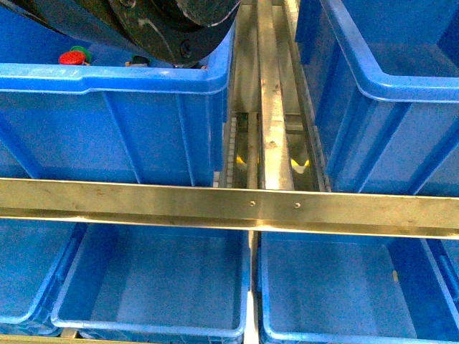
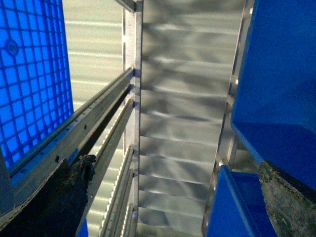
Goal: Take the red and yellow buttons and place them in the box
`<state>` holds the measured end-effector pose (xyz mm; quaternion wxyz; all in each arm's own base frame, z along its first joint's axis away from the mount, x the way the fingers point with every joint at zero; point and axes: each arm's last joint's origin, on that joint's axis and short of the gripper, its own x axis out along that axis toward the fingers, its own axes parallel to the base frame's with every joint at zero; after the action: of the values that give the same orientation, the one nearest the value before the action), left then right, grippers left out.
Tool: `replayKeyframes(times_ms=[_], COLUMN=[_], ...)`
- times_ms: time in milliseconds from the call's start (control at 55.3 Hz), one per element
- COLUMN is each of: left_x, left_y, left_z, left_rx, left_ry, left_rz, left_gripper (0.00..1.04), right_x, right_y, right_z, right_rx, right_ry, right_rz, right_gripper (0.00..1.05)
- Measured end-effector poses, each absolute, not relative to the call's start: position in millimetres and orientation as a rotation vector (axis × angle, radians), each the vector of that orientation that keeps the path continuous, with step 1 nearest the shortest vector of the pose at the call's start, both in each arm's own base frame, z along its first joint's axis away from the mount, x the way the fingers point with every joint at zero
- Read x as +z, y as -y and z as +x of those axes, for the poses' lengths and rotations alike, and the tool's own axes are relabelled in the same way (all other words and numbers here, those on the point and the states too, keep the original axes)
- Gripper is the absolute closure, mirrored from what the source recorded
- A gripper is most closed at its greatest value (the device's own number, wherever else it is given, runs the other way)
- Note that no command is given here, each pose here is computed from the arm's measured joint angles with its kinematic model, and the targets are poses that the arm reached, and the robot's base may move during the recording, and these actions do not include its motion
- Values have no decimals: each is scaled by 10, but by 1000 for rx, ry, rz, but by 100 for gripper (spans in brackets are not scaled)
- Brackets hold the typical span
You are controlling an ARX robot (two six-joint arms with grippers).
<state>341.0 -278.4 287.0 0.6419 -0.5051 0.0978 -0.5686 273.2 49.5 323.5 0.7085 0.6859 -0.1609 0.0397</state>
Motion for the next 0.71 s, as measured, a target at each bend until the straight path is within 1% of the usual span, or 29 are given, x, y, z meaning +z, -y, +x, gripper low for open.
replayKeyframes(times_ms=[217,380,705], left_x=[2925,2924,2785], left_y=[2792,2833,3027], left_z=[3428,3481,3541], left_rx=[-1299,-1296,-1290], left_ry=[-207,-210,-252], left_rz=[-1172,-1178,-1195], left_gripper=[80,80,80], right_x=[3178,3140,3128], right_y=[-639,-788,-770], right_z=[2729,2713,2670], right_rx=[107,149,135], right_ry=[326,270,266], right_rz=[1533,1532,1504], right_gripper=[6,6,6])
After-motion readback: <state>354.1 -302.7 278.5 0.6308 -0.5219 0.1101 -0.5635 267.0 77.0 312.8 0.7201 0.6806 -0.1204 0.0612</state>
